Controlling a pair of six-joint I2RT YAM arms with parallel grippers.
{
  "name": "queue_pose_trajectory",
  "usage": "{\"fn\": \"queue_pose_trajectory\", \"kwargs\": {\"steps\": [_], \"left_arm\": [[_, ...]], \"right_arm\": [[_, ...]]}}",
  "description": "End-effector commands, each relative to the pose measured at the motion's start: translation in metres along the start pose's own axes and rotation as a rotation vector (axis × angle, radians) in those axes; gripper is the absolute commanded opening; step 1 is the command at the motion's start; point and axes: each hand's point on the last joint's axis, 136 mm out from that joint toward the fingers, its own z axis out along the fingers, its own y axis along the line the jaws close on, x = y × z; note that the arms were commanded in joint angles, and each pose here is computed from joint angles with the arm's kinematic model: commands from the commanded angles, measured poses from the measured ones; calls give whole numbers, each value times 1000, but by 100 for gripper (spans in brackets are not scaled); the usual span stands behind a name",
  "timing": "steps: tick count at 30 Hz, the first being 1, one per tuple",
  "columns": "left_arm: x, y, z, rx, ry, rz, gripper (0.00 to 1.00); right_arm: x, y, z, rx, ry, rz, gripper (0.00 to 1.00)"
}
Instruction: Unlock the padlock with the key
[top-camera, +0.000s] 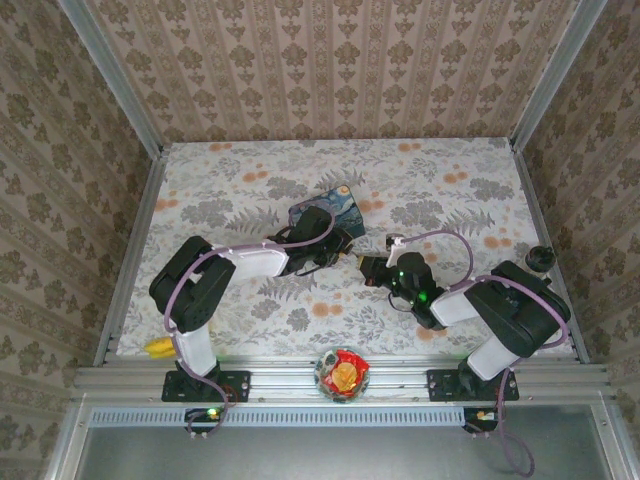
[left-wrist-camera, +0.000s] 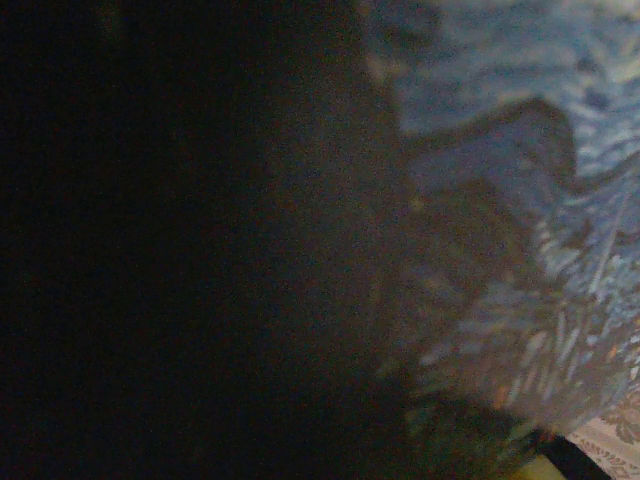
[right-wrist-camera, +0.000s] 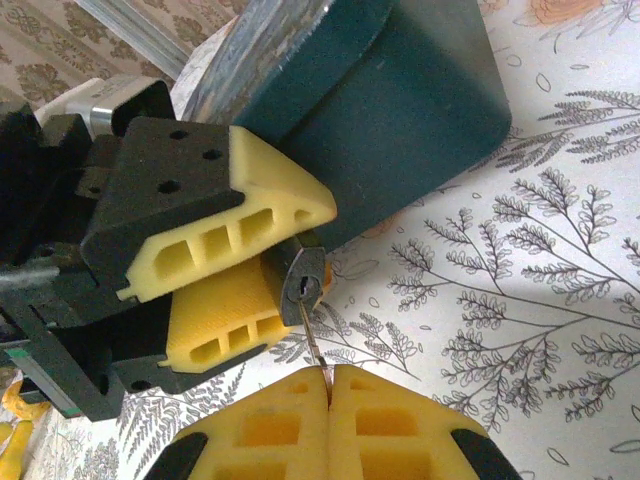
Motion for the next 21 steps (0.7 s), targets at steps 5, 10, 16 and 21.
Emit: {"fn": "queue_pose_trajectory", "kwargs": {"steps": [5, 10, 16, 21], "left_arm": [[25, 29, 10, -101, 117, -117, 0], [25, 28, 10, -97, 120, -114, 0], [27, 28, 12, -99, 129, -117, 0], [28, 28, 13, -98, 132, -118, 0]], "right_arm": [[-14, 4, 2, 24, -36, -44, 0], [-14, 1, 3, 39, -39, -52, 0], [-16, 5, 5, 25, -43, -55, 0], [-18, 8, 5, 16, -44, -62, 0]]}}
